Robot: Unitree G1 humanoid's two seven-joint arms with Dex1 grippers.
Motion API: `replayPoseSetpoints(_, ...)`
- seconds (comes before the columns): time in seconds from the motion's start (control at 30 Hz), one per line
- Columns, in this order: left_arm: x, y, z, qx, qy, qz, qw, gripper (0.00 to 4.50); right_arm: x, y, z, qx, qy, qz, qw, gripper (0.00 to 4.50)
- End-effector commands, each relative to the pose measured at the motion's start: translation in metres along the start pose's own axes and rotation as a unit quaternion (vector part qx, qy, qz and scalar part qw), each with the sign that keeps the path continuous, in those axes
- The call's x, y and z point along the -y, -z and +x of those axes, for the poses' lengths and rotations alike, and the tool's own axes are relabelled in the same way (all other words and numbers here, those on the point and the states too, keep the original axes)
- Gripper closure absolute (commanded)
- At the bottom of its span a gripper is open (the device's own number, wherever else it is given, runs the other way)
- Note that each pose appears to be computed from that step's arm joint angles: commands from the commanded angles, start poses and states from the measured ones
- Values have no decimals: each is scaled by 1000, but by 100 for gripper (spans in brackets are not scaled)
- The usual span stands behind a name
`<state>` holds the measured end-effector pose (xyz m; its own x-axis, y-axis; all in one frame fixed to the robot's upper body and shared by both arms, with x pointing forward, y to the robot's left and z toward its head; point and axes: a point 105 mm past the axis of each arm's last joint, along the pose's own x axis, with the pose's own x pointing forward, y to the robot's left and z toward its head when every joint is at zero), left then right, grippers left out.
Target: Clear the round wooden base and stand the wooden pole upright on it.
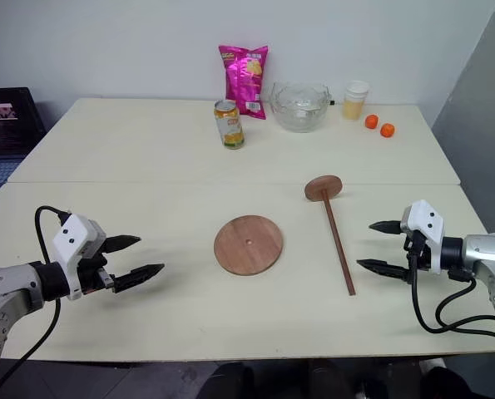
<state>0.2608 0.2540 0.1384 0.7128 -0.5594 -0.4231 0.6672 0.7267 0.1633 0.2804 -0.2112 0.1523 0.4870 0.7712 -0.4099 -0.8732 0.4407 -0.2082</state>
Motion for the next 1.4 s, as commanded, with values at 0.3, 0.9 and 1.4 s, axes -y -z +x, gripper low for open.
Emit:
replayPoseSetpoints(0.3, -9, -20, -8, 26, -26, 50, 998, 3, 5, -12, -3, 10, 13, -27, 999, 0)
replayPoseSetpoints(0.9, 44, -61, 5, 55, 98, 149, 983, 3, 19, -29, -9, 21, 18, -41, 999, 0)
replayPoseSetpoints(1.4, 86, -83, 46, 108, 181, 178, 961, 3, 36, -44, 37, -85, 95, 150, 980, 0)
